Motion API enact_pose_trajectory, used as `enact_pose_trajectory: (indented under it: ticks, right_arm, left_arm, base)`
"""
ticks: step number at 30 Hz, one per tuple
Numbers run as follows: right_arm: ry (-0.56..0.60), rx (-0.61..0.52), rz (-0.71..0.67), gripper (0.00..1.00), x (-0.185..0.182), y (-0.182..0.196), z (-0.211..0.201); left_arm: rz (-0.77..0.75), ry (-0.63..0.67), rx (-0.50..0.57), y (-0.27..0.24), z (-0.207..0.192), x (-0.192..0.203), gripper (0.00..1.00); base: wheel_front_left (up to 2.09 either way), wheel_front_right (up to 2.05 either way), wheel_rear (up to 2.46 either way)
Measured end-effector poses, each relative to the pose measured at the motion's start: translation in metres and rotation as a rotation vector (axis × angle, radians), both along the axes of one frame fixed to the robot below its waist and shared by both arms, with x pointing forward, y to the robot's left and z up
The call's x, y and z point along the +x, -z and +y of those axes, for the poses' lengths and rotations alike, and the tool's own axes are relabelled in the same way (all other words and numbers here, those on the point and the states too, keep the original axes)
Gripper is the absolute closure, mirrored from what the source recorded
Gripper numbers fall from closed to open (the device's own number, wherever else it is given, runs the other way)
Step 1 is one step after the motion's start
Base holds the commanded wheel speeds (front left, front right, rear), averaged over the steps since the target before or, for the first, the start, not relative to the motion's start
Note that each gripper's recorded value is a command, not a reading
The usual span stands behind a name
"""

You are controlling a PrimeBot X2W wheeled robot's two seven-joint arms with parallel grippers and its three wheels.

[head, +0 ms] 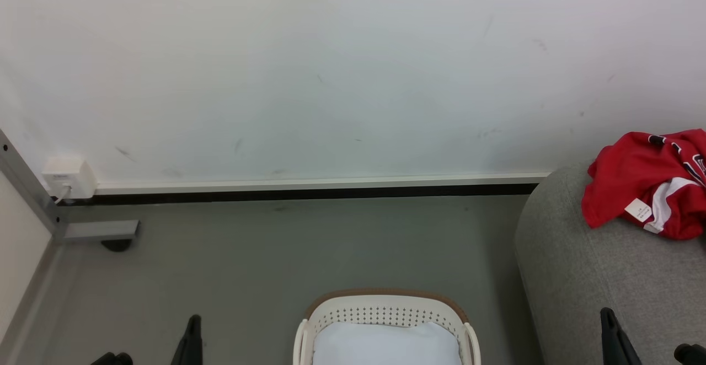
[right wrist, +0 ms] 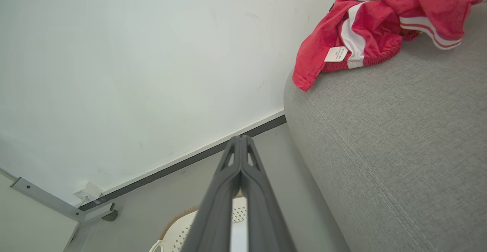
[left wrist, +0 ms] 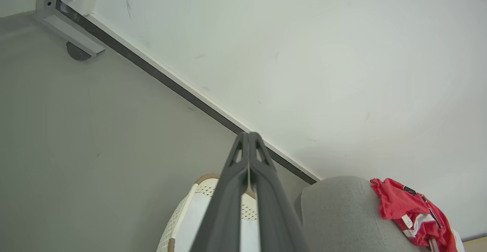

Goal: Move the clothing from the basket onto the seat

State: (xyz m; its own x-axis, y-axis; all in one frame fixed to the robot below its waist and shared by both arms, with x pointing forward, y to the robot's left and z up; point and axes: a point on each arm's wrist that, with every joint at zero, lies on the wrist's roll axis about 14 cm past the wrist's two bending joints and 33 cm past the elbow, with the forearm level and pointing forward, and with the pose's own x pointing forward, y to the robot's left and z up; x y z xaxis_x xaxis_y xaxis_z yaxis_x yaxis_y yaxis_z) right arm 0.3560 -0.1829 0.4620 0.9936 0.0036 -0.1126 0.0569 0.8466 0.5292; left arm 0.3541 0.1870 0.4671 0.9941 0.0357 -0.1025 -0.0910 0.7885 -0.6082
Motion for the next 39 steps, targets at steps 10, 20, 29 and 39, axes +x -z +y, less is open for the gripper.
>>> enact_pose_trajectory:
  ticks: [10,20,29,39]
  right_arm:
    - [0.030,0.153,-0.007,1.00,0.006,-0.006,-0.004]
    - [0.053,0.289,-0.013,1.00,0.010,-0.011,-0.007]
    - [0.064,0.401,-0.019,1.00,0.014,-0.015,-0.009]
    - [0.071,0.514,-0.028,1.00,0.017,-0.019,-0.010]
  left_arm:
    - [0.000,-0.019,-0.139,-0.003,0.003,0.005,1.00]
    - [-0.009,-0.031,-0.263,-0.008,0.005,0.009,1.00]
    - [-0.015,-0.037,-0.357,-0.011,0.007,0.013,1.00]
    - [-0.025,-0.040,-0.464,-0.015,0.008,0.017,1.00]
  base:
    - [0.00,0.00,0.00]
    - [0.00,0.00,0.00]
    - [0.00,0.00,0.00]
    - [0.00,0.00,0.00]
